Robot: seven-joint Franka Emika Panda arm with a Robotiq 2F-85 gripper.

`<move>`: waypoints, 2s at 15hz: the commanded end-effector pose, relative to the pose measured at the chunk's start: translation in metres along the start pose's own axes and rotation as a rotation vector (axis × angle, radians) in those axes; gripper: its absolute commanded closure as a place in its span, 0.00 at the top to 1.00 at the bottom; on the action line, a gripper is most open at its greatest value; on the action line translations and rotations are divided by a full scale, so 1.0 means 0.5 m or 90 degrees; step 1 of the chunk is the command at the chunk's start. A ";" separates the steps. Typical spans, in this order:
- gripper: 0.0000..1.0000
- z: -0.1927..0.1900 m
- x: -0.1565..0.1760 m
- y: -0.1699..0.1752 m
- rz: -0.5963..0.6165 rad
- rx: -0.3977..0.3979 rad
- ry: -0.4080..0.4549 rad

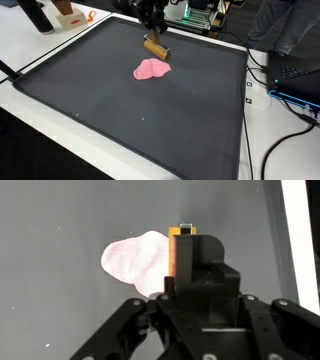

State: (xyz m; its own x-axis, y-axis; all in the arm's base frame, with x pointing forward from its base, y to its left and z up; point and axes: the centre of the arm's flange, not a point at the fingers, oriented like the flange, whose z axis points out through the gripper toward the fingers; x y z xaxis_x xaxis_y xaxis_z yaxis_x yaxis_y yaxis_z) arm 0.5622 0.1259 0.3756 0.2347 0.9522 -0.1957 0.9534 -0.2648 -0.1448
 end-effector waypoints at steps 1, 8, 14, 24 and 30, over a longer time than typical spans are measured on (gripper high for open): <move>0.23 0.036 0.000 -0.001 -0.061 -0.033 -0.023; 0.23 0.082 -0.004 0.013 -0.164 -0.049 0.002; 0.23 0.104 -0.004 0.025 -0.206 -0.049 -0.001; 0.23 0.107 -0.012 0.069 -0.170 -0.127 0.035; 0.23 0.106 -0.028 0.085 -0.134 -0.146 0.056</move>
State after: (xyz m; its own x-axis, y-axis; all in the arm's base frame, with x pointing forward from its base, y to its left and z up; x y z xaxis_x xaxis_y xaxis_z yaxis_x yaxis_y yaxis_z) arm 0.5907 0.1017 0.3342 0.0081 0.9950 -0.0997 0.9993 -0.0043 0.0380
